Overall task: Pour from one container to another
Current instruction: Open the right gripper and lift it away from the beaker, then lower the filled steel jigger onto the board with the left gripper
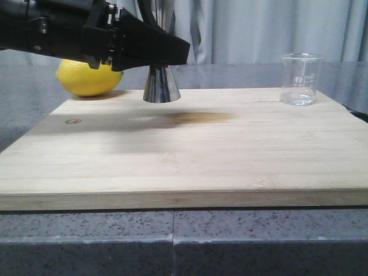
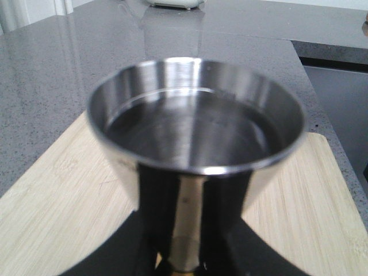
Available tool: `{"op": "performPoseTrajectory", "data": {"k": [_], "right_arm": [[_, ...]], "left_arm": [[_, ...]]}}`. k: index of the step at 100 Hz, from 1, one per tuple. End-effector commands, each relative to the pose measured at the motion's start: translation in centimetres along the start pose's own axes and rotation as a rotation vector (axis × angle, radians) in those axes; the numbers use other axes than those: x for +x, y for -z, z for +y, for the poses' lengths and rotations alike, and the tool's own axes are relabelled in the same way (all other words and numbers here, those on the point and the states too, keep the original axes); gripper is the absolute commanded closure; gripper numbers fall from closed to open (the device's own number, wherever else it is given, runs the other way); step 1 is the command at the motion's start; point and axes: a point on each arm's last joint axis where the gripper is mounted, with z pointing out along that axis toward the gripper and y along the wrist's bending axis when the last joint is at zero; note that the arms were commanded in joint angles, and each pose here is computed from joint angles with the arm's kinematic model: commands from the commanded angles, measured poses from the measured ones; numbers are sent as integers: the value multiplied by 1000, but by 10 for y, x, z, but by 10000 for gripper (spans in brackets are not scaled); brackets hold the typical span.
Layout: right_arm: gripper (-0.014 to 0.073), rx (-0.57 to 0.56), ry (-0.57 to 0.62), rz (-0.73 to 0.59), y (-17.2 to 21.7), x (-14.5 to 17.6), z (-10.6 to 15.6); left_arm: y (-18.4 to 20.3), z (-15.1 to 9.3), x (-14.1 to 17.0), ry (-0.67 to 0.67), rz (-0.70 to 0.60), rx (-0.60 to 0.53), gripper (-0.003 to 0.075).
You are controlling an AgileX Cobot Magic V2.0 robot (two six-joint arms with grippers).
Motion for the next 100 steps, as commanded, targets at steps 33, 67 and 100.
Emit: {"op": "performPoseTrajectory", "data": {"k": [33, 67, 100], "right_arm": [[61, 8, 1, -91, -1, -14, -2], [62, 7, 1, -90, -1, -14, -2], [62, 7, 1, -90, -1, -14, -2]], "left_arm": [[25, 11, -29, -24, -192, -32, 661], [25, 12, -24, -43, -175, -22, 661], [25, 9, -21, -45, -152, -5, 661]]}}
